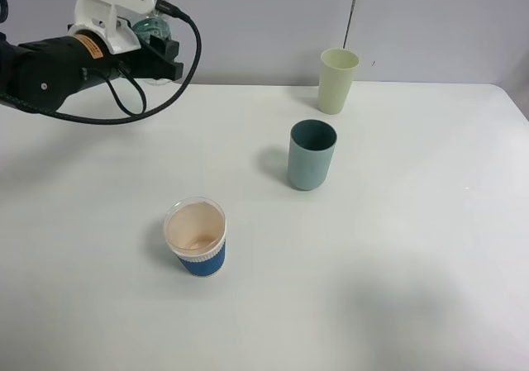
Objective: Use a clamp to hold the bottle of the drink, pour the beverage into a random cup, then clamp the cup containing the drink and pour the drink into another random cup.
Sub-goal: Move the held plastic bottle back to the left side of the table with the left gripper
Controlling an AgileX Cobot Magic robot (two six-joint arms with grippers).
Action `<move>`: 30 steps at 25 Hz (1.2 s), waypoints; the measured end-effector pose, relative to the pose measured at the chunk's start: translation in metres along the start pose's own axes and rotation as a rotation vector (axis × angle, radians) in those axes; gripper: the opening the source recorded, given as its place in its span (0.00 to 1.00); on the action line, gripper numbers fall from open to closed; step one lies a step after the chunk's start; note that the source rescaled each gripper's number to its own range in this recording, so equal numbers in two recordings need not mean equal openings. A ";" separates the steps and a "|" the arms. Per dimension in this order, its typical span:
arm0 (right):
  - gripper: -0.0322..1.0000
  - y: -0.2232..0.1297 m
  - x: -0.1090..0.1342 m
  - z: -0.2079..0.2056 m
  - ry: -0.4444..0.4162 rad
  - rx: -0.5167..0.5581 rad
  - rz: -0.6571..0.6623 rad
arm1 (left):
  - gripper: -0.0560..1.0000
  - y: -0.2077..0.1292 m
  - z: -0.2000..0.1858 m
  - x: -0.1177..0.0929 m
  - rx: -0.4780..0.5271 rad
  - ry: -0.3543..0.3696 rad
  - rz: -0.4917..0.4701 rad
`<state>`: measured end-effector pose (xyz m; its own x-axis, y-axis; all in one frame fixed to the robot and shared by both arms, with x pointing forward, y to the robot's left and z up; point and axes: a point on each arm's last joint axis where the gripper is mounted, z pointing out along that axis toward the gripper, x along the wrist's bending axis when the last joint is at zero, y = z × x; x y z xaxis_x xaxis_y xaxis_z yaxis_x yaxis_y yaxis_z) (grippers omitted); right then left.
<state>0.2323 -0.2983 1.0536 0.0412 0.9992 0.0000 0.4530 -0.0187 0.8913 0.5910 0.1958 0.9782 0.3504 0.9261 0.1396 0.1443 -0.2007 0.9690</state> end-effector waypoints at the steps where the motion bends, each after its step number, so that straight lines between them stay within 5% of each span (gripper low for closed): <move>1: 0.59 0.000 0.000 0.000 -0.005 0.000 -0.003 | 0.11 -0.001 0.000 0.003 0.003 -0.001 -0.008; 12: 0.59 0.000 0.000 0.000 0.000 0.000 0.000 | 0.11 -0.055 -0.001 0.021 0.116 -0.030 -0.061; 30: 0.59 0.000 0.000 0.000 0.000 0.000 0.000 | 0.11 -0.114 0.007 0.018 0.092 -0.109 -0.070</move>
<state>0.2323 -0.2983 1.0536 0.0412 0.9992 0.0000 0.4530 -0.0187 0.8913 0.5871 0.2332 0.8684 0.4344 0.8996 0.0444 0.2541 -0.1697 0.9522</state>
